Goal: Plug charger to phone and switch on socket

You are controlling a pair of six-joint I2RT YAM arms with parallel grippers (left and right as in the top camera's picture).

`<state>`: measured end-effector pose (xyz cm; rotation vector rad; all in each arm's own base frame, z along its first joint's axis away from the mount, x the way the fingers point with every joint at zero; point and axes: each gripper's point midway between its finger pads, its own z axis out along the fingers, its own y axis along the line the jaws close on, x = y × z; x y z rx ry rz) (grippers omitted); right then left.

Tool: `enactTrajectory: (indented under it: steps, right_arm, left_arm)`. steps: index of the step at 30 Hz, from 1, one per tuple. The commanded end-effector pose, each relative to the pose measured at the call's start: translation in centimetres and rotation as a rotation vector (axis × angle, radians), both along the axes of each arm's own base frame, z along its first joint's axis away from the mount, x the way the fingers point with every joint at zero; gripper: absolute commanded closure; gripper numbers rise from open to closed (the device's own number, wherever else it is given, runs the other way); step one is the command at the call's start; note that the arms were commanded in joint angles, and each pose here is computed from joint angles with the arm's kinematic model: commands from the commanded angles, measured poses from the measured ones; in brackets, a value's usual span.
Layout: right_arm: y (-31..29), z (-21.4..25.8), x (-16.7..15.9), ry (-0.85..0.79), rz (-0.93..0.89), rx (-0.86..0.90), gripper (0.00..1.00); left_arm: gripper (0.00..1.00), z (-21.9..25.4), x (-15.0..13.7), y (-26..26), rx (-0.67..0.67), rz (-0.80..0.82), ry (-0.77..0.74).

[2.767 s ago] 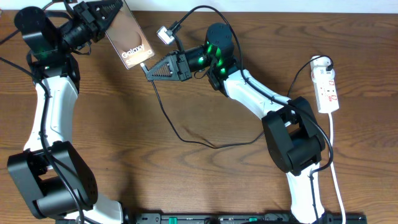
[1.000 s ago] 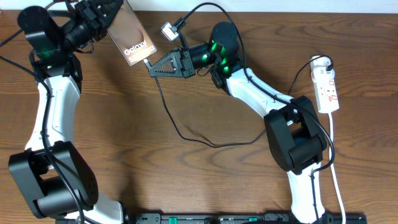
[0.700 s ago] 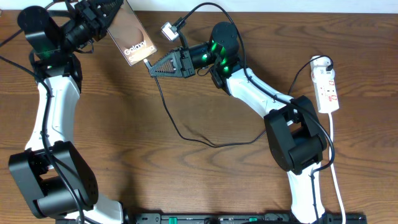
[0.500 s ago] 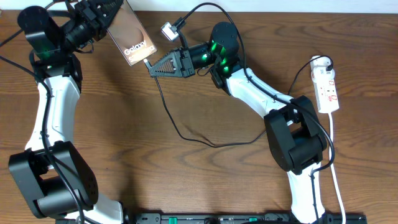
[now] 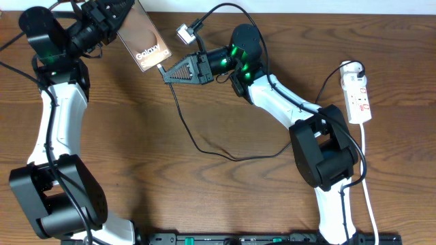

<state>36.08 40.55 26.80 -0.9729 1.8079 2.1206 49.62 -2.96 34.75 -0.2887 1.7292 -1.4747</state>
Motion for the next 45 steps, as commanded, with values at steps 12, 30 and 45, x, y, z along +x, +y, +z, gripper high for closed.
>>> enactTrajectory:
  steps: [12,30,45]
  right_arm:
    - [0.2,0.8,2.5,0.088,-0.135,0.01,0.99]
    - [0.2,1.6,2.8,0.14,-0.149,0.019,0.99]
    - [0.2,2.1,3.1,0.135,-0.172,0.038,0.99]
  left_arm:
    - [0.92,1.9,-1.6,-1.5,0.005,-0.091,-0.033]
    - [0.93,1.8,-2.6,-2.7,0.023,-0.171,-0.046]
    - [0.92,1.8,-2.8,-3.6,0.03,-0.2,-0.053]
